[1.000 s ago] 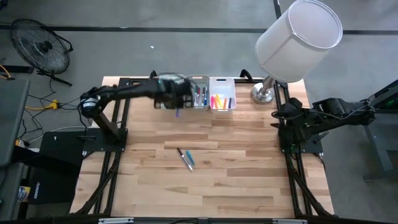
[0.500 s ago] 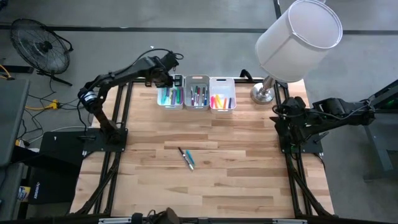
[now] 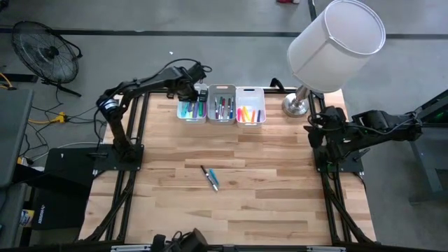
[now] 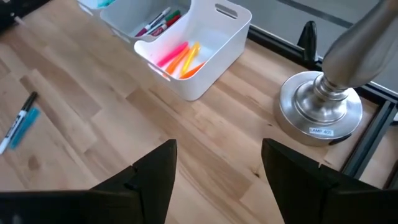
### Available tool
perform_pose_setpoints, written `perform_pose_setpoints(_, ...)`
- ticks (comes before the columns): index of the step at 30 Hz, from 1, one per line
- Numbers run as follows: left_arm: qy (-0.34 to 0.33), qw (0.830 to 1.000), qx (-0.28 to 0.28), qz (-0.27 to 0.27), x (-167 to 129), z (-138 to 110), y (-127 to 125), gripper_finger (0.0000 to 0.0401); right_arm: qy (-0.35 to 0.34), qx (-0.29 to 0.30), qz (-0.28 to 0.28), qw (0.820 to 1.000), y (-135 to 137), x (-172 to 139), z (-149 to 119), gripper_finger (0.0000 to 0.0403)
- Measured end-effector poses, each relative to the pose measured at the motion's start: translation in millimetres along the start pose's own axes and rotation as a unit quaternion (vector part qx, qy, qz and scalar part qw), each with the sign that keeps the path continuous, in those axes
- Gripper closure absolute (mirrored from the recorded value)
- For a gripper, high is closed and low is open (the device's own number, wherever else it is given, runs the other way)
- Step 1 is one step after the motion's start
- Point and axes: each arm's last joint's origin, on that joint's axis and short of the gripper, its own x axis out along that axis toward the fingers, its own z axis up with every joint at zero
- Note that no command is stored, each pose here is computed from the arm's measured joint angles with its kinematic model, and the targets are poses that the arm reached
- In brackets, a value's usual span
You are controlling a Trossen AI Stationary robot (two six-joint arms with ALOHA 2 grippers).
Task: Pick & Place Markers
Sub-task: Put the purple highlighter pen into the left white bin, then put the black marker pen into the gray bin
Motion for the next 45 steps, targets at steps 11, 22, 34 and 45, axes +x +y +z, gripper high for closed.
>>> perform_pose_setpoints(11,0.038,0.999,-0.001,0.009,23,-1,-4,0.0319,0.005,0.029,0.003,1.0,0,0,0,0.0179)
perform_pose_setpoints(22,0.052,0.999,-0.009,-0.004,22,-4,-6,0.0232,0.013,0.026,0.006,1.0,0,0,-1,0.0179)
perform_pose_setpoints(34,-0.003,0.999,-0.036,-0.026,-45,-41,-20,0.0243,0.027,-0.016,0.016,0.999,0,0,-2,0.0179)
perform_pose_setpoints(45,0.012,0.996,-0.083,-0.03,-69,-120,-63,0.0243,0.037,0.001,0.022,0.999,1,0,-3,0.0179)
